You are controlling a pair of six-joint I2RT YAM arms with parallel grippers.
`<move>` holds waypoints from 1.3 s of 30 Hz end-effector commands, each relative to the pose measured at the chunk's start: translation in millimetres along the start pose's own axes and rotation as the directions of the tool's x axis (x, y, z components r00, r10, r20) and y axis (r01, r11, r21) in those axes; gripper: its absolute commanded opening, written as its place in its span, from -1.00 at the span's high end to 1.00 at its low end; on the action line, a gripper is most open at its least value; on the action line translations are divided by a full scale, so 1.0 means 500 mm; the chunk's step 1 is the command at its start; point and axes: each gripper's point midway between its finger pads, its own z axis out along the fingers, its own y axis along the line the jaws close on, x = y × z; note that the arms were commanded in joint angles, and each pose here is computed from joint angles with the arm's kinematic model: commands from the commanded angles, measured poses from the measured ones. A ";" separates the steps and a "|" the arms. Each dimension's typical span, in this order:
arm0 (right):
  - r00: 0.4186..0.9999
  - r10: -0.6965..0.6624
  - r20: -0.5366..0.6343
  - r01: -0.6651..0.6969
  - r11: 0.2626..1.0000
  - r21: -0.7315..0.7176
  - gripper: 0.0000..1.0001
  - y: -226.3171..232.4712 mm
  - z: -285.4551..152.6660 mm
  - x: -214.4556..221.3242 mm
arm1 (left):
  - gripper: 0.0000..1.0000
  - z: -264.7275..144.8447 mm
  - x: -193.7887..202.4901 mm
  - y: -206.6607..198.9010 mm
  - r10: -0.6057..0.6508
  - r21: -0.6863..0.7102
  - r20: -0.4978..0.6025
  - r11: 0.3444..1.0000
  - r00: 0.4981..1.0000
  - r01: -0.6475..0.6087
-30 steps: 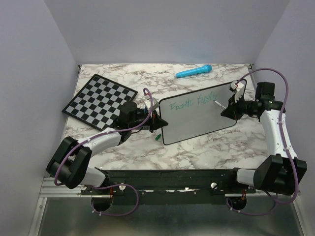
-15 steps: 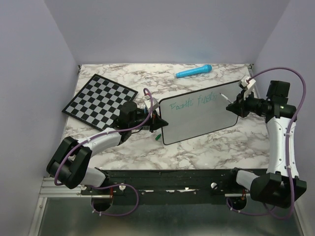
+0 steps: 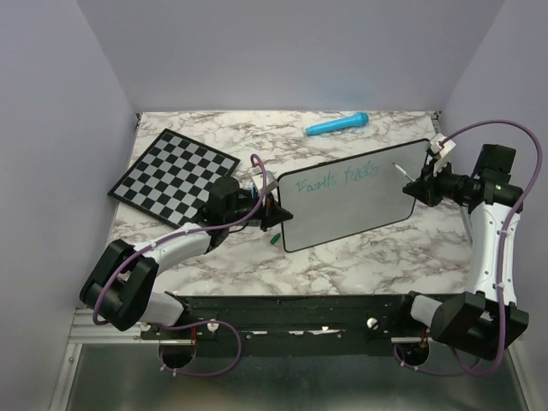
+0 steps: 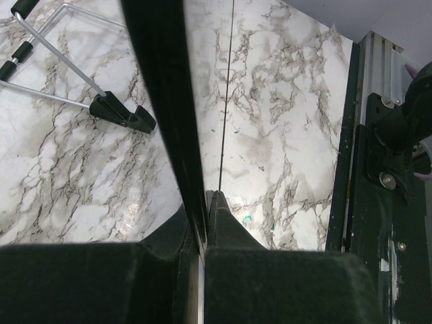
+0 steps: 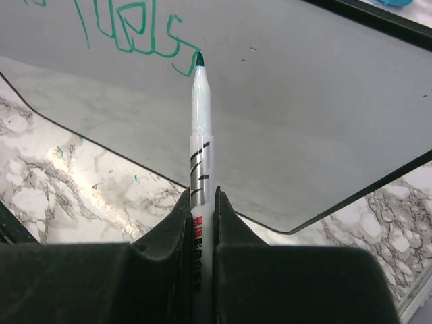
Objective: Write a sentence on the whiteboard
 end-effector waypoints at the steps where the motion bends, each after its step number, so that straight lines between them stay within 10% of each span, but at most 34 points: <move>1: 1.000 -0.016 0.016 0.017 0.999 -0.036 0.99 0.023 -0.002 0.006 | 1.00 -0.024 0.108 0.024 -0.052 -0.081 -0.171 0.996 0.984 0.039; 39: 1.000 0.018 -0.003 -0.019 0.999 -0.051 0.99 0.002 0.015 0.036 | 1.00 -0.020 0.103 0.014 -0.098 -0.113 -0.166 0.990 0.981 0.080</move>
